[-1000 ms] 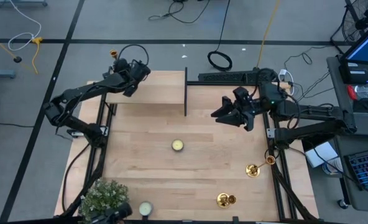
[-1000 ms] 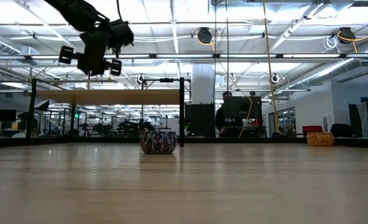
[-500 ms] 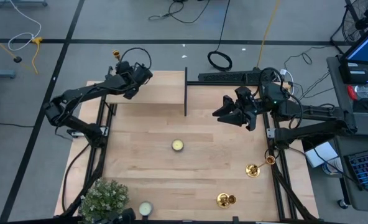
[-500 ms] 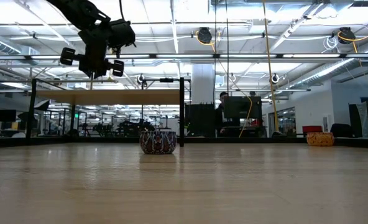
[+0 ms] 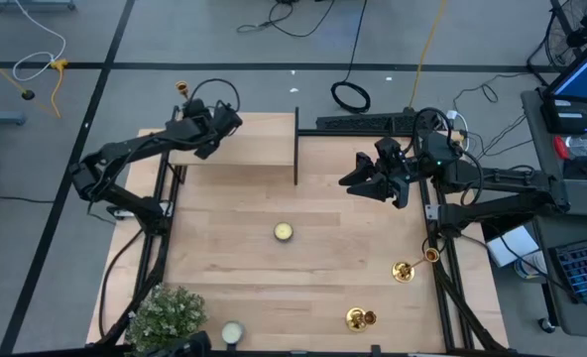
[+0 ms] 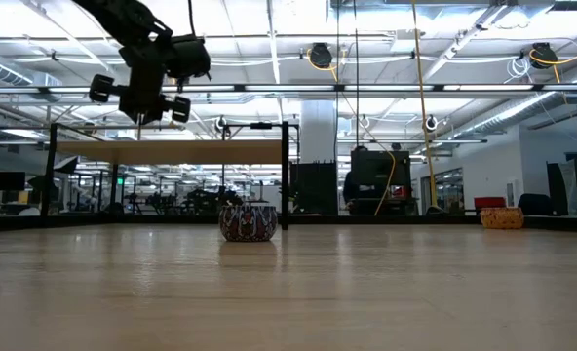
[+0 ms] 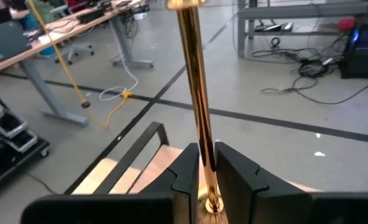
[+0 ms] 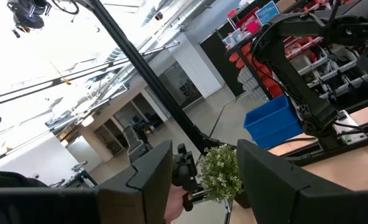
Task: Pick & Place candle stick holders
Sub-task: Put the top gold candle holder on the shelf
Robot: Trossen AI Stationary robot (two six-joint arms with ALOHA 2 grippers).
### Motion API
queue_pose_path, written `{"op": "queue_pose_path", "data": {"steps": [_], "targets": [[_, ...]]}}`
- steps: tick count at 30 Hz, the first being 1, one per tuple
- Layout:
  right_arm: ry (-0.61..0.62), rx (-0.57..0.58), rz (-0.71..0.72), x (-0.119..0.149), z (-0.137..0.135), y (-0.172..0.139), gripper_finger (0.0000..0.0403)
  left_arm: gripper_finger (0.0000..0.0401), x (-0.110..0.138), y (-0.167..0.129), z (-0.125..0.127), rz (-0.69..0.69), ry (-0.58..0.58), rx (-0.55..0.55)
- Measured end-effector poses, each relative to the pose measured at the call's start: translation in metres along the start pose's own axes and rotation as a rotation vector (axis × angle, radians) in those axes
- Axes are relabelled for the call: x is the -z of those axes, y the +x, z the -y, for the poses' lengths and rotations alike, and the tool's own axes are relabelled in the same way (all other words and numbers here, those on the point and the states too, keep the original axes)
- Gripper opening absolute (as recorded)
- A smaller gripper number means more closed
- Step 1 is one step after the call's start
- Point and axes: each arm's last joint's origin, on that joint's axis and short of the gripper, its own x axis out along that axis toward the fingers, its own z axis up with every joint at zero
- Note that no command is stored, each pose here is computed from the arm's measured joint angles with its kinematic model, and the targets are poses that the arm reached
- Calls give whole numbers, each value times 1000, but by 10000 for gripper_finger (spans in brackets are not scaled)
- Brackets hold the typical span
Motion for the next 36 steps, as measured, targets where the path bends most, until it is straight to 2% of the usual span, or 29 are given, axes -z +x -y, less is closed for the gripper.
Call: {"op": "queue_pose_path", "data": {"steps": [4, 11, 15, 29, 36], "targets": [[0, -1, -1, 0, 0, 0, 178, 81, 0, 0, -1, -11, -15, 4], [-3, -1, -1, 0, 0, 0, 178, 152, 0, -2, -1, -8, -22, 14], [-3, 0, -1, 0, 0, 0, 178, 177, 0, -5, 0, -7, -25, 23], [-5, -1, 3, 0, 0, 0, 178, 182, -4, -29, -5, 2, -65, 110], [-17, -1, 4, 0, 0, 0, 178, 181, -4, -49, -12, -122, -58, 259]]}}
